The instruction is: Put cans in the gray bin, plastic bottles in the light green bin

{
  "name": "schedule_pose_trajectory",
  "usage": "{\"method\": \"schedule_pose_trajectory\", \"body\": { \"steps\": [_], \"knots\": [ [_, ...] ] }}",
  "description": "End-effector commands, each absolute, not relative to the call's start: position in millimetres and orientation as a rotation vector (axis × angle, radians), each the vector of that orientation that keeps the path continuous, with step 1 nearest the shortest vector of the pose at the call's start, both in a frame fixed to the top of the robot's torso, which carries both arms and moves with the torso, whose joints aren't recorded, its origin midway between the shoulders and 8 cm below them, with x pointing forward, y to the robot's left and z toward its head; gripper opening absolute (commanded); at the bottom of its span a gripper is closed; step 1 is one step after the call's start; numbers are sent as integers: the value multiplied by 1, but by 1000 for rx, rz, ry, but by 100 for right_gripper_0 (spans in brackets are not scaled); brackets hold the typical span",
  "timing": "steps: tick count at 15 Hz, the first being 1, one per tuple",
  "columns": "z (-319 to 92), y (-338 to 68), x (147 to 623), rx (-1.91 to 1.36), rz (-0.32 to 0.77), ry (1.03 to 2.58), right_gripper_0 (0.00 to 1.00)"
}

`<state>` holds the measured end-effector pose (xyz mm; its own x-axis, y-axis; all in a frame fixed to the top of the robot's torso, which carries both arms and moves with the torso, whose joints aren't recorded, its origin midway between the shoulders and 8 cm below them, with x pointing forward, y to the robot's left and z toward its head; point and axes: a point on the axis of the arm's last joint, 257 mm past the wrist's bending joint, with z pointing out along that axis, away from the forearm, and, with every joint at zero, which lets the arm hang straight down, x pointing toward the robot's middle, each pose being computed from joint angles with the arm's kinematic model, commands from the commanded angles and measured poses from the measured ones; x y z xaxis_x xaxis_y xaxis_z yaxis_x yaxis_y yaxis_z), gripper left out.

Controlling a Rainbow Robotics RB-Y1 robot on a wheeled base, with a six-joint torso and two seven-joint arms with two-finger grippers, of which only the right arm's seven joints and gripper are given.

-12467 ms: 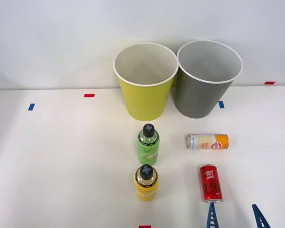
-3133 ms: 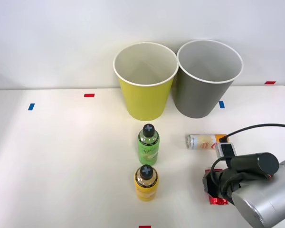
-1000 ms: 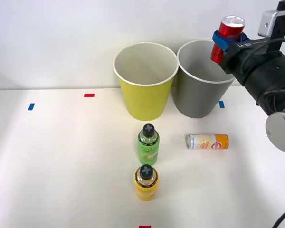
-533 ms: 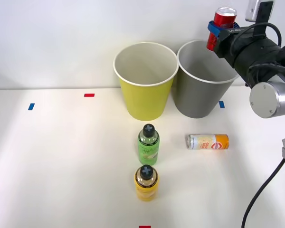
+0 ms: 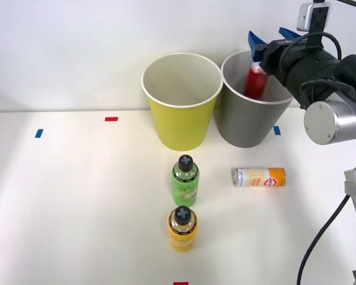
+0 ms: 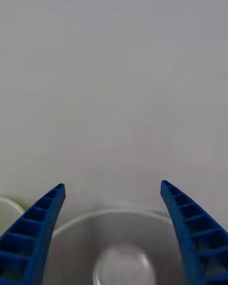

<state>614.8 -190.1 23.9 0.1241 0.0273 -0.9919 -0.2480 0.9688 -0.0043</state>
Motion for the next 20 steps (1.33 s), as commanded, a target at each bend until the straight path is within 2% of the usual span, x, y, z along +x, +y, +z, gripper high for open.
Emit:
{"method": "schedule_pose_trajectory", "body": {
  "steps": [1, 7, 14, 20],
  "knots": [
    [27, -192, 614, -178, 199, 1411, 100],
    [12, -207, 594, -156, 184, 1357, 100],
    [-2, -237, 527, -72, 192, 1248, 100],
    [-35, -272, 459, 41, 161, 1217, 100]
  ]
}}
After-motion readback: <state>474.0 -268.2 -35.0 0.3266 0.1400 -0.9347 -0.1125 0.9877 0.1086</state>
